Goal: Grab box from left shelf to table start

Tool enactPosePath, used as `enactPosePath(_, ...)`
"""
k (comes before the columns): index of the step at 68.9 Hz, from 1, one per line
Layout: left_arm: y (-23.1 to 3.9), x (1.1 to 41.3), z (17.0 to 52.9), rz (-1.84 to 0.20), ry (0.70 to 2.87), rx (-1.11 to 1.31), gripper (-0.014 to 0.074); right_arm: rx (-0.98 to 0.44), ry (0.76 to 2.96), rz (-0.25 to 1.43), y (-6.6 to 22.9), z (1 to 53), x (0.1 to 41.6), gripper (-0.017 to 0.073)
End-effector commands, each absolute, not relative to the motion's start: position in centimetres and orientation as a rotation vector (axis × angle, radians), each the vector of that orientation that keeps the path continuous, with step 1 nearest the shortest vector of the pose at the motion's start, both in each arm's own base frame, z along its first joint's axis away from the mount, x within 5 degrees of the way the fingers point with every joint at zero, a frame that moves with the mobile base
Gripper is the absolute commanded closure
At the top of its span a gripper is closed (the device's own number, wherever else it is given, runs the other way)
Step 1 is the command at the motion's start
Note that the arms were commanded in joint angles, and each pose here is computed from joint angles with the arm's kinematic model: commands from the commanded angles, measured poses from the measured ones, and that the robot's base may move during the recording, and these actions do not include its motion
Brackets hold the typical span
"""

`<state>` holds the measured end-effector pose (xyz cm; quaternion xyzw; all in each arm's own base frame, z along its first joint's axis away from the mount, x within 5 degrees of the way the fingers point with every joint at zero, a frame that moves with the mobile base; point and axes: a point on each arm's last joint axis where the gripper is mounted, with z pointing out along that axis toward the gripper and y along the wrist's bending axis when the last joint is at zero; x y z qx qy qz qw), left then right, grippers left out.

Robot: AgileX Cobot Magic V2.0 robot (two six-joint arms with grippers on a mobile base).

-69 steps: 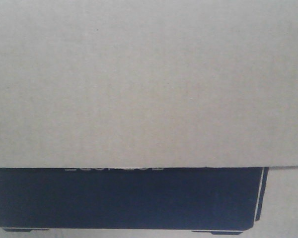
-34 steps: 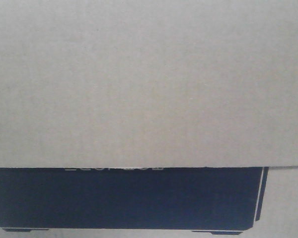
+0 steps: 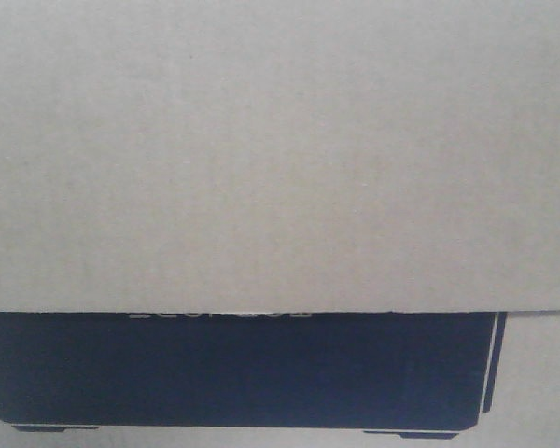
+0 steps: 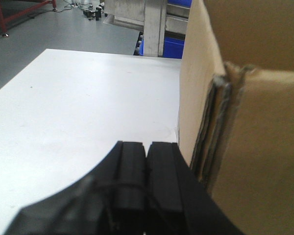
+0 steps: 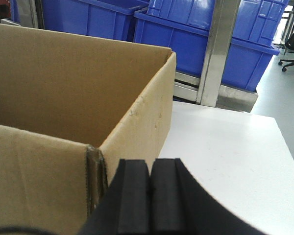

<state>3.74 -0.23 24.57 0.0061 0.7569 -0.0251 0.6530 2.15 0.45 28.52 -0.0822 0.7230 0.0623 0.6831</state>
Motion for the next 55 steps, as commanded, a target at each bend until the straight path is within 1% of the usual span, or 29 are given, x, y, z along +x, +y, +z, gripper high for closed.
enactPosePath(1,-0.3,4.1,24.9,-0.071,1.547,0.013,0.0693,-0.184,1.508,0.13,0.4,30.2,2.0,0.0502)
enactPosePath(14,-0.4,5.3,21.5,-0.078,1.468,0.029,0.0693,-0.184,1.508,0.13,0.4,30.2,2.0,0.0502)
enactPosePath(18,-0.4,5.4,21.1,-0.084,1.412,0.032,0.0693,-0.184,1.508,0.13,0.4,30.2,2.0,0.0502)
enactPosePath(20,-0.4,5.5,20.9,-0.087,1.449,0.039,0.0693,-0.184,1.508,0.13,0.4,30.2,2.0,0.0502)
enactPosePath(55,-0.6,5.4,20.9,-0.109,1.443,0.059,0.0693,-0.184,1.509,0.13,0.4,30.2,2.0,0.0502)
